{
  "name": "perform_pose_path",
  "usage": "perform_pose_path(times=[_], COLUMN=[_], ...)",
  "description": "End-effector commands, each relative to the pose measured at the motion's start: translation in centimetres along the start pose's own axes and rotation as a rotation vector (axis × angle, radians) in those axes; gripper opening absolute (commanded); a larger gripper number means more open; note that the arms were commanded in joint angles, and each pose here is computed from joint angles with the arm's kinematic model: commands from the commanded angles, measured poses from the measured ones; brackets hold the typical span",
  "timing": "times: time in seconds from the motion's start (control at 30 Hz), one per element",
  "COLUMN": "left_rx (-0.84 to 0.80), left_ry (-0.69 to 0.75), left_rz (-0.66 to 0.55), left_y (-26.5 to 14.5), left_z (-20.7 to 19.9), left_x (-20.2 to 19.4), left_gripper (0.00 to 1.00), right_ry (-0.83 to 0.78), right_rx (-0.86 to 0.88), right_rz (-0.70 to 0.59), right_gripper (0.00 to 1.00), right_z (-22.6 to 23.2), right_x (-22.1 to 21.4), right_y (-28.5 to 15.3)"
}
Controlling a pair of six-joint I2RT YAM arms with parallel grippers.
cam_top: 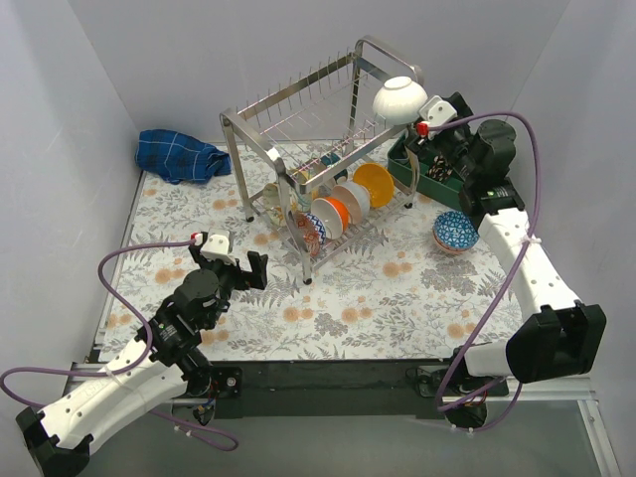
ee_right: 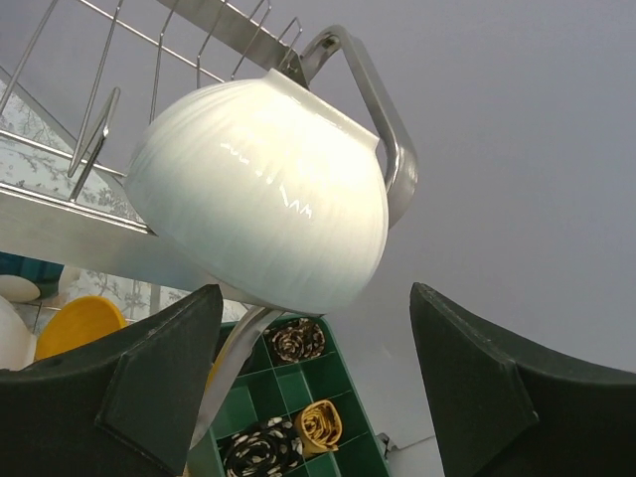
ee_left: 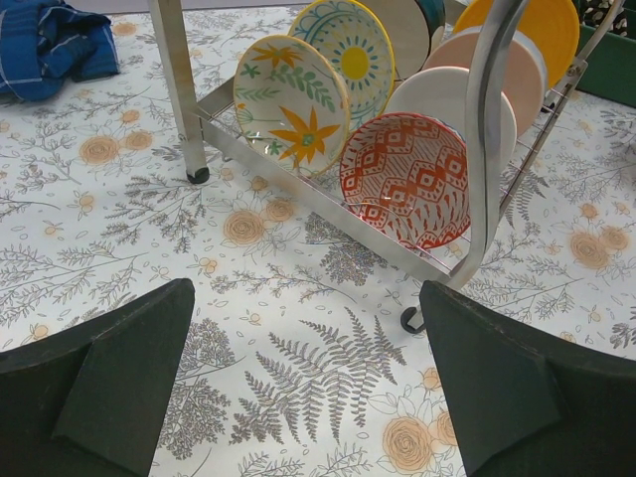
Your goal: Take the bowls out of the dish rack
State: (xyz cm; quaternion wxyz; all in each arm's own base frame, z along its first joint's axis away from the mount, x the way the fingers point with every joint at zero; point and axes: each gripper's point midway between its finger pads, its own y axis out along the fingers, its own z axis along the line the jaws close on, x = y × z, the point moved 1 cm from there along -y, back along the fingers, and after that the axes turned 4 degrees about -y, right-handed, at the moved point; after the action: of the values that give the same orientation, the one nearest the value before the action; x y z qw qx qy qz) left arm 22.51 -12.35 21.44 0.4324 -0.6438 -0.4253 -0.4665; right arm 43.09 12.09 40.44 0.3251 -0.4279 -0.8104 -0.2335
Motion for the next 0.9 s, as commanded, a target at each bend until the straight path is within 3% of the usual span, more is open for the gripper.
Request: perform_pose_path(times=[0.0,0.87], left_rx=[0.006,0.006], left_ry=[0.015,0.024], left_rz=[-0.004,0.009], left_y=[0.1,0.4], left_z=[0.2,0.2], left_x=[0.0,-0.4], left_gripper=[0.98,0.98], right_ry=[-0.014,-0.038], right_rx=[-0.038,-0.132], right_rz=[-0.06,-0.156], right_gripper=[0.83,0.74], right_z=[-1.0,-3.2], right_x=[1.3,3.6], right_y=[0.6,0.9])
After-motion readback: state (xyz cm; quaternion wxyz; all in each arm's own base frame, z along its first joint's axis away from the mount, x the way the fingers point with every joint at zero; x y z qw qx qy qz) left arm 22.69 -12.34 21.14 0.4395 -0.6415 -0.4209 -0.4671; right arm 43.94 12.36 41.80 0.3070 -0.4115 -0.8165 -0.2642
